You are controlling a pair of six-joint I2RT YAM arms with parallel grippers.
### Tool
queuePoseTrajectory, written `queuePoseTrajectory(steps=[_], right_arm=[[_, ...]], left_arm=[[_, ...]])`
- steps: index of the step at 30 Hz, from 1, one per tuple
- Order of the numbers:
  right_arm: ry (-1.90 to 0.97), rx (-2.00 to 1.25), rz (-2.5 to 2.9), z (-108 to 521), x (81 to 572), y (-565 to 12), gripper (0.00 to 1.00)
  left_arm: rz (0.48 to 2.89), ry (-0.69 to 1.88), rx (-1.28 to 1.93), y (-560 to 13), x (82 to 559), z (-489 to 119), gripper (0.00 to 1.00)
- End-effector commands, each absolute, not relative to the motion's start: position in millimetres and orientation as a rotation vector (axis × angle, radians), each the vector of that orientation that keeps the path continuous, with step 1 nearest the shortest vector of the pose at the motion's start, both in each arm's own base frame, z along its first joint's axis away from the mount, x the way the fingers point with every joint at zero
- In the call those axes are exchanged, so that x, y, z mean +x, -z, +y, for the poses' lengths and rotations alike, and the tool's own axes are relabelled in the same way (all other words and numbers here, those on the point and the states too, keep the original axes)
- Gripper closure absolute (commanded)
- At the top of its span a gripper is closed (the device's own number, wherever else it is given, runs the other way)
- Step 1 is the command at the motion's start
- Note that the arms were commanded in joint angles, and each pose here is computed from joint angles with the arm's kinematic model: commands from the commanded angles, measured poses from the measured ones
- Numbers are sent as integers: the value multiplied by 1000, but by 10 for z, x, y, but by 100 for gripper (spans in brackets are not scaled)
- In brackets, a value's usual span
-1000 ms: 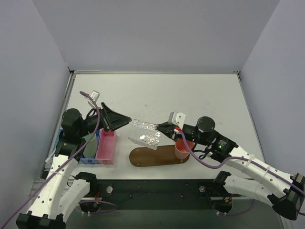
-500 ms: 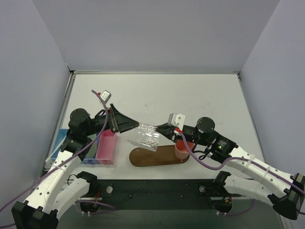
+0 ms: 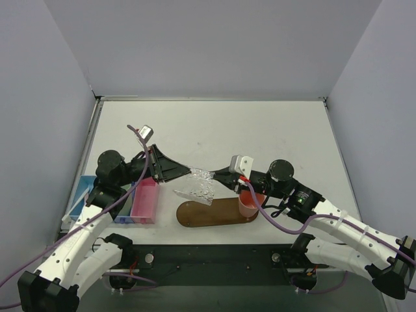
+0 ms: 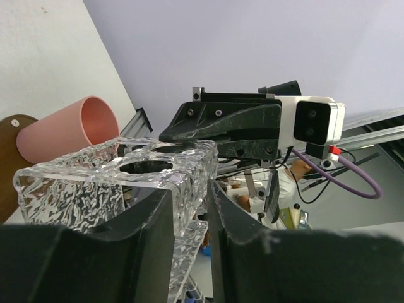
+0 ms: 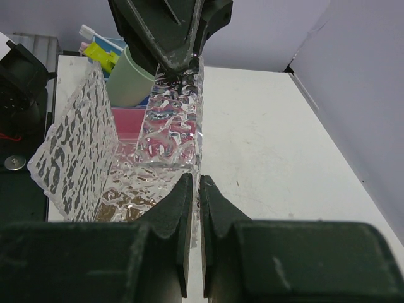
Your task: Prepare toiletry sets of a toothbrush and toothpaste on the tray
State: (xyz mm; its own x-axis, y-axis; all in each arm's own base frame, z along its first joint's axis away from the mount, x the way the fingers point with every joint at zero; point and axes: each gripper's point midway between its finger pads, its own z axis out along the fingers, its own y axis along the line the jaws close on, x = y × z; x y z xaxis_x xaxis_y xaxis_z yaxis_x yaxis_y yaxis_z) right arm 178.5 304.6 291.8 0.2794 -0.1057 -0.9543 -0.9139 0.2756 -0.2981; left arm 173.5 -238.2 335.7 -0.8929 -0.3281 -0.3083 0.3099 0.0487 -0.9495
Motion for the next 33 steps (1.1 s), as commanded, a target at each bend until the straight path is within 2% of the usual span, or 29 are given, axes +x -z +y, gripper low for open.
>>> queuePoseTrajectory(steps=[1,8,16,21,26,30,33], right_arm=[[-774,-1159,1051,3113,1717,-3146,100],[-766,-1139,1085,3097,1752,-3139,100],[-751,-1096,1209,3016,1822,-3025,71],[-737,-1014,1357,2836,1868,-2871,59],[-696,-722,1511,2509,2124,-2991,48],[-702,-459,1709,2299,2275,-3146,46],[-710,-361,1893,2248,2338,-3173,50]], left_arm=[[1828,1914,48,-3457,1689,-2400,70],[1817,1900,53,-3431,1723,-2407,100],[1703,1748,112,-3402,1935,-2337,100],[1590,1551,266,-3452,2109,-2271,100],[1550,1285,465,-3381,2231,-2242,100],[1409,1085,711,-3331,2140,-2296,100],[1285,990,843,-3359,1957,-2363,100]])
